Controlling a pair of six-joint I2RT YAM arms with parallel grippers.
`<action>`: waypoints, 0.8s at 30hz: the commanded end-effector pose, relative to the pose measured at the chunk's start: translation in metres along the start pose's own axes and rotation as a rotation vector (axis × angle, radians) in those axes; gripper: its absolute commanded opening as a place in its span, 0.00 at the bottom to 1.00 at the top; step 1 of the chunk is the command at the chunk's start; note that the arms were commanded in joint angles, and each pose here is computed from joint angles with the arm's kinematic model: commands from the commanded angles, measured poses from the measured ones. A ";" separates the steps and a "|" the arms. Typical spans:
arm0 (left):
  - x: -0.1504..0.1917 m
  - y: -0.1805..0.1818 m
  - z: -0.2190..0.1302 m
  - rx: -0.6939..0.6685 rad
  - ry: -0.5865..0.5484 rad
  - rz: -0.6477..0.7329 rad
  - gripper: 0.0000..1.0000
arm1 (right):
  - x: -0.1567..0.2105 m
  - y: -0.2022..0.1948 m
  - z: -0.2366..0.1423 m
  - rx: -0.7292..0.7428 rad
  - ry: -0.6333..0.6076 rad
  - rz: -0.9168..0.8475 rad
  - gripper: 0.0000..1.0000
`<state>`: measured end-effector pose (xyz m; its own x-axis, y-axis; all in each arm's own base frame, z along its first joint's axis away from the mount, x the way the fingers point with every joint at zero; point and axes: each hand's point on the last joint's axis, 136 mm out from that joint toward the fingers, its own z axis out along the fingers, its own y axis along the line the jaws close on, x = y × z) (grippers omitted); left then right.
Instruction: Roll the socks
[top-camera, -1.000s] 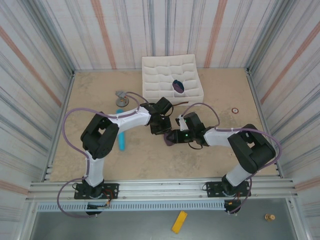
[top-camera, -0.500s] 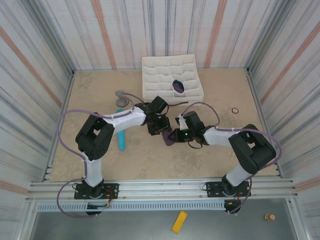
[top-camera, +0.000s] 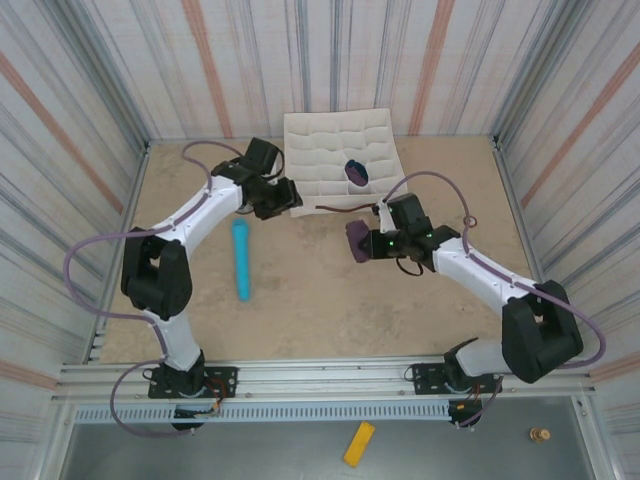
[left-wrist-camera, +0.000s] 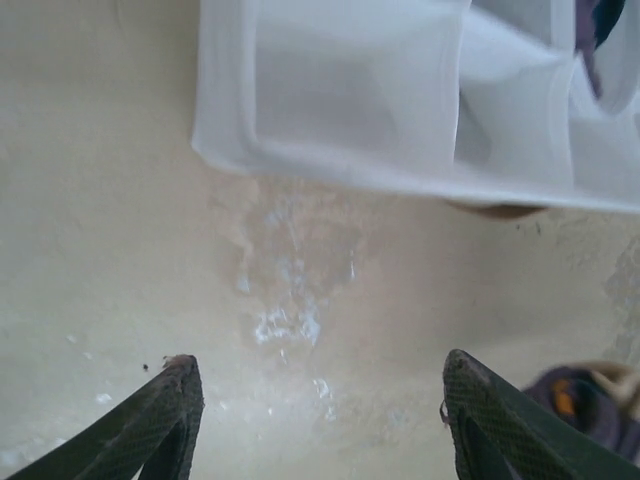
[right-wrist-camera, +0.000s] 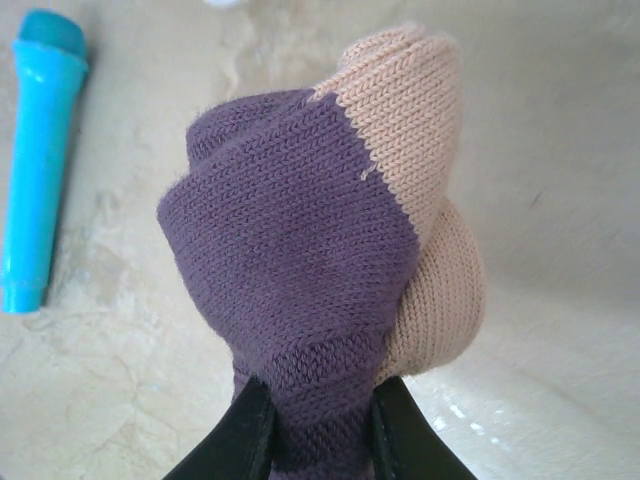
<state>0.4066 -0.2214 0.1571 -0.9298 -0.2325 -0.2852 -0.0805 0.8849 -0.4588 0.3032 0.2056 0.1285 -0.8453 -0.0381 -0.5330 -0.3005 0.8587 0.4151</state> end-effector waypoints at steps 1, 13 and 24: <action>-0.018 0.010 0.003 -0.054 0.026 0.090 0.61 | -0.006 -0.012 -0.021 0.109 -0.003 -0.086 0.00; -0.064 0.032 0.051 -0.199 0.059 0.082 0.37 | -0.034 -0.015 -0.065 0.218 -0.112 -0.155 0.00; -0.038 0.040 0.061 -0.271 0.105 0.113 0.06 | -0.065 -0.011 -0.070 0.255 -0.154 -0.201 0.00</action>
<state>0.4786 -0.2065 0.0975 -0.9596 -0.1273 -0.2509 -0.0664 0.9690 -0.2379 0.3186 0.1632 0.1961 -0.7280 -0.1282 -0.6735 -0.3013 0.9422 0.1464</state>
